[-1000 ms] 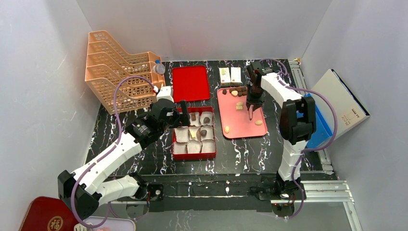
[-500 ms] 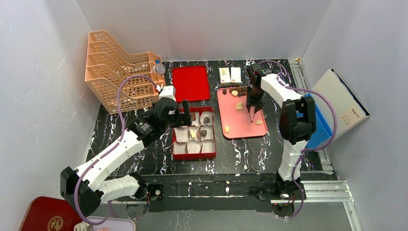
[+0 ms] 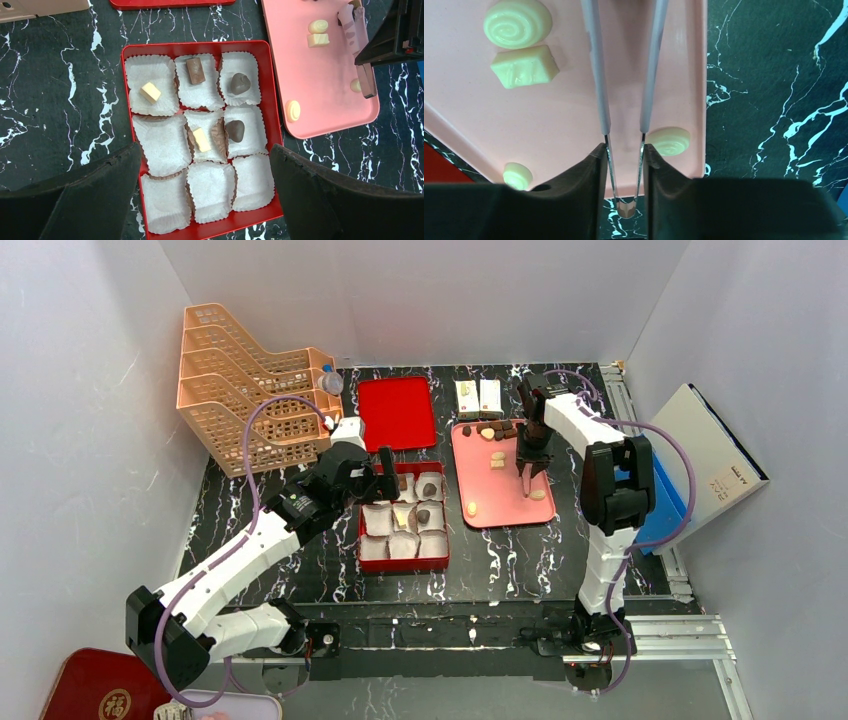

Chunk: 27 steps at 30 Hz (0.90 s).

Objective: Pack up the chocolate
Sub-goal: Pick up the fake chocolate from the plate, then place the fake chocolate in the packing box.

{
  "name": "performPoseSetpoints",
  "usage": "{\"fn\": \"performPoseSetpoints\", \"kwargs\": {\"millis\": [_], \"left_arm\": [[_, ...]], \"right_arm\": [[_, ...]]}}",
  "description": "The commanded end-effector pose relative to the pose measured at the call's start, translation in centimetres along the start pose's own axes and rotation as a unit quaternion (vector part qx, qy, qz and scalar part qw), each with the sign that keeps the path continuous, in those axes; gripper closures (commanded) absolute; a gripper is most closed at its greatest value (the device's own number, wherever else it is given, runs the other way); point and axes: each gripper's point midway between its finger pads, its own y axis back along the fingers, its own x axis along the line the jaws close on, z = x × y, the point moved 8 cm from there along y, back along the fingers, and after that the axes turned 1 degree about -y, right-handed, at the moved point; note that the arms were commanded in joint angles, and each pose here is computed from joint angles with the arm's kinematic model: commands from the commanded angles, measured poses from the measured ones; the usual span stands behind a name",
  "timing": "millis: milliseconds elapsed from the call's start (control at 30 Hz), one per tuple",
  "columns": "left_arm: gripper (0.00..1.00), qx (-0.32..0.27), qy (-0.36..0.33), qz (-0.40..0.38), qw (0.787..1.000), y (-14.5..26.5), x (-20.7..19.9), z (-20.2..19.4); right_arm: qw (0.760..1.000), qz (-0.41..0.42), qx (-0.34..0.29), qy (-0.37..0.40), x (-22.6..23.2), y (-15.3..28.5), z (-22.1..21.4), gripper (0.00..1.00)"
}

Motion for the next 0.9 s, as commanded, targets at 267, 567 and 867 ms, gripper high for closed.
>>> {"fn": "performPoseSetpoints", "kwargs": {"millis": [267,567,867], "left_arm": [[0.02,-0.011,0.011,-0.002,1.000,0.1,-0.2,0.8],[0.02,-0.018,0.012,-0.001,1.000,0.3,-0.2,1.2],[0.02,-0.041,0.012,0.009,0.999,2.1,0.3,2.3]], "right_arm": [[1.000,0.029,-0.008,0.005,0.1,1.1,-0.2,0.94],[0.998,0.048,-0.042,0.009,0.0,4.6,-1.1,0.99],[0.993,0.070,-0.076,0.064,2.5,9.7,-3.4,0.99]]}}
